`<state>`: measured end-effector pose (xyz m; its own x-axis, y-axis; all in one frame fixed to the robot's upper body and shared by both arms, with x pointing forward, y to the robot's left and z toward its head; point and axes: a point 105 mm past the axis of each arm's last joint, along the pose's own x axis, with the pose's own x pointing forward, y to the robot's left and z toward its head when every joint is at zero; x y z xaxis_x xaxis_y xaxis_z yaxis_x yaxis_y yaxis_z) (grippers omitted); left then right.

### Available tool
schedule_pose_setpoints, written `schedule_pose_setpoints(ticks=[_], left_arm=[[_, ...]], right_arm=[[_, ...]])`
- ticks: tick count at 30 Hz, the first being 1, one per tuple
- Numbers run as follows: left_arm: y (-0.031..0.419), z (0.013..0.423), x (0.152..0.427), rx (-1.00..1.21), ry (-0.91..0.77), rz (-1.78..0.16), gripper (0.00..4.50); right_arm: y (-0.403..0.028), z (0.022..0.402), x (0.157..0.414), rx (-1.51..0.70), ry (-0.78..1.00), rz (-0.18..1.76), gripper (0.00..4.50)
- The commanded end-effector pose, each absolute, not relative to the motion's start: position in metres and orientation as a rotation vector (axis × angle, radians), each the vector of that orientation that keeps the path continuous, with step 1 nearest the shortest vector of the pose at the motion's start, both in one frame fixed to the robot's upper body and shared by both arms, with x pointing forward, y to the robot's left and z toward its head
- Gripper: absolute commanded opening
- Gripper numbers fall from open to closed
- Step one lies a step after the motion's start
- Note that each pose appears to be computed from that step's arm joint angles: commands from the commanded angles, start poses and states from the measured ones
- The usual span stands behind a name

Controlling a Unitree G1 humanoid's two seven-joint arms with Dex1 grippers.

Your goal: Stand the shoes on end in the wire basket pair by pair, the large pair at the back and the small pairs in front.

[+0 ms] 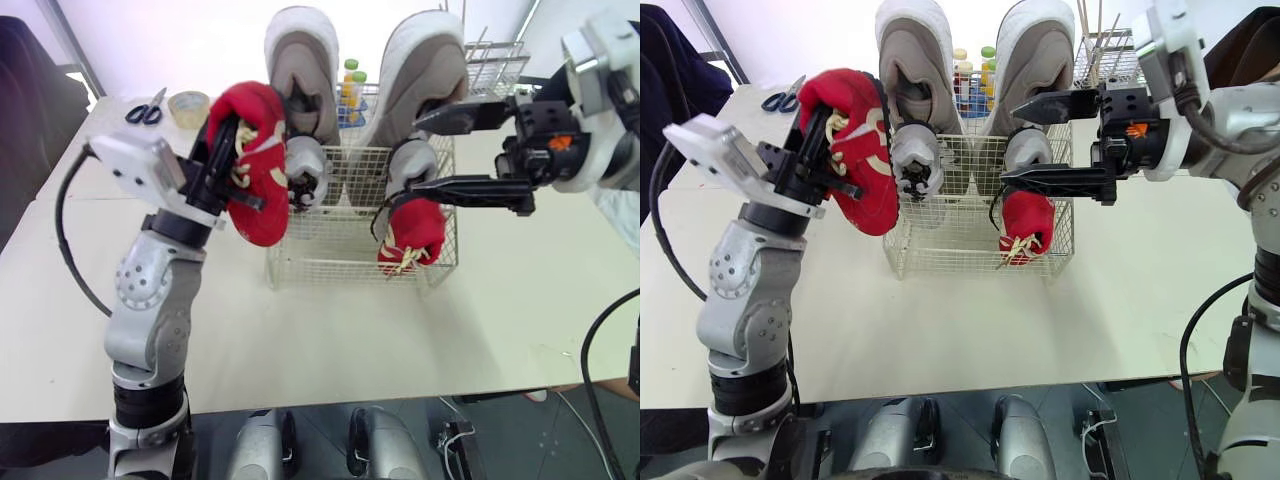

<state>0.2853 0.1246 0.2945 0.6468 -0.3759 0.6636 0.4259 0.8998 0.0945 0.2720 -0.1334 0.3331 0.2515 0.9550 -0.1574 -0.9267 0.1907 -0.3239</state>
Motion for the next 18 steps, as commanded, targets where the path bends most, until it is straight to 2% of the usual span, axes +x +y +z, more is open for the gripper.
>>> schedule_pose_setpoints(ticks=[1, 18], left_arm=[[0.118, 0.301, 0.275, -0.058, -0.839, -0.461, 0.05], [0.079, 0.265, 0.276, -0.045, -0.924, -0.498, 0.05]], right_arm=[[-0.134, 0.347, 0.268, -0.425, -0.139, 1.308, 4.50], [-0.136, 0.357, 0.262, -0.441, -0.115, 1.281, 4.50]])
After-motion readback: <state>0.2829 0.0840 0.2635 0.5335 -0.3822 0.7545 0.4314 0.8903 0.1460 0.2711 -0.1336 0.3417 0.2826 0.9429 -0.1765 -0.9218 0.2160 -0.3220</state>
